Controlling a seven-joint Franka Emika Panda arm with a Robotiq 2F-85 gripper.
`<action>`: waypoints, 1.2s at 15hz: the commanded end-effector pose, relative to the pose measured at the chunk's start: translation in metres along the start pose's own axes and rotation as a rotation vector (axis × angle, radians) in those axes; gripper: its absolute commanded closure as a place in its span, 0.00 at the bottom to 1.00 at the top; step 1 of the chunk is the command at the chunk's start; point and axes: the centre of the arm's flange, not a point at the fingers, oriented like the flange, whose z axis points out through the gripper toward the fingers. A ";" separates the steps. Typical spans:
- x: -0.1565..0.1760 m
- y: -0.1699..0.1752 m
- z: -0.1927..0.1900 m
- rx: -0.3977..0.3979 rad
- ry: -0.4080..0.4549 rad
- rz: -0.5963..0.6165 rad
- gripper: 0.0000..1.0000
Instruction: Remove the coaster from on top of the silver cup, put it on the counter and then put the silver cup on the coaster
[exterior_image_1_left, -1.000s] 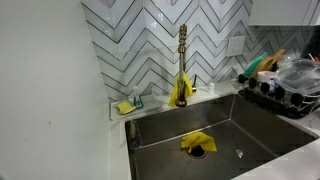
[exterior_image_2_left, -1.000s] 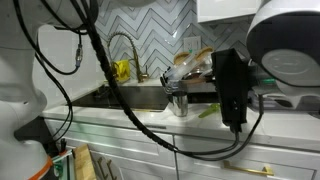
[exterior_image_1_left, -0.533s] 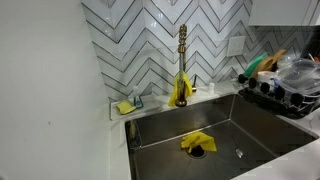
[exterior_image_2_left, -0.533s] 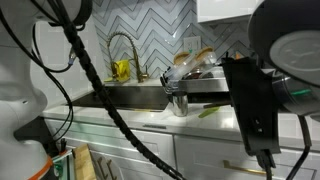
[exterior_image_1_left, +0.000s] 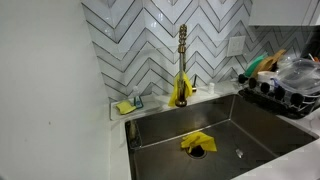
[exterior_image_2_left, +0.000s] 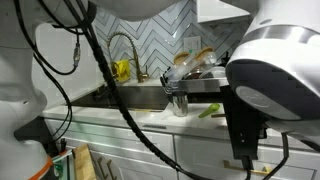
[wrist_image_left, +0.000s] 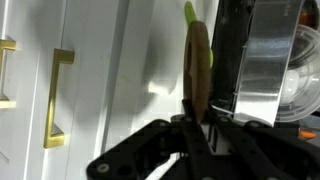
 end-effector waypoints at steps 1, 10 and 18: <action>-0.003 0.006 0.025 0.022 0.058 0.014 0.97; -0.006 0.000 0.027 -0.142 0.116 0.069 0.35; -0.025 -0.074 0.016 -0.342 -0.090 -0.053 0.00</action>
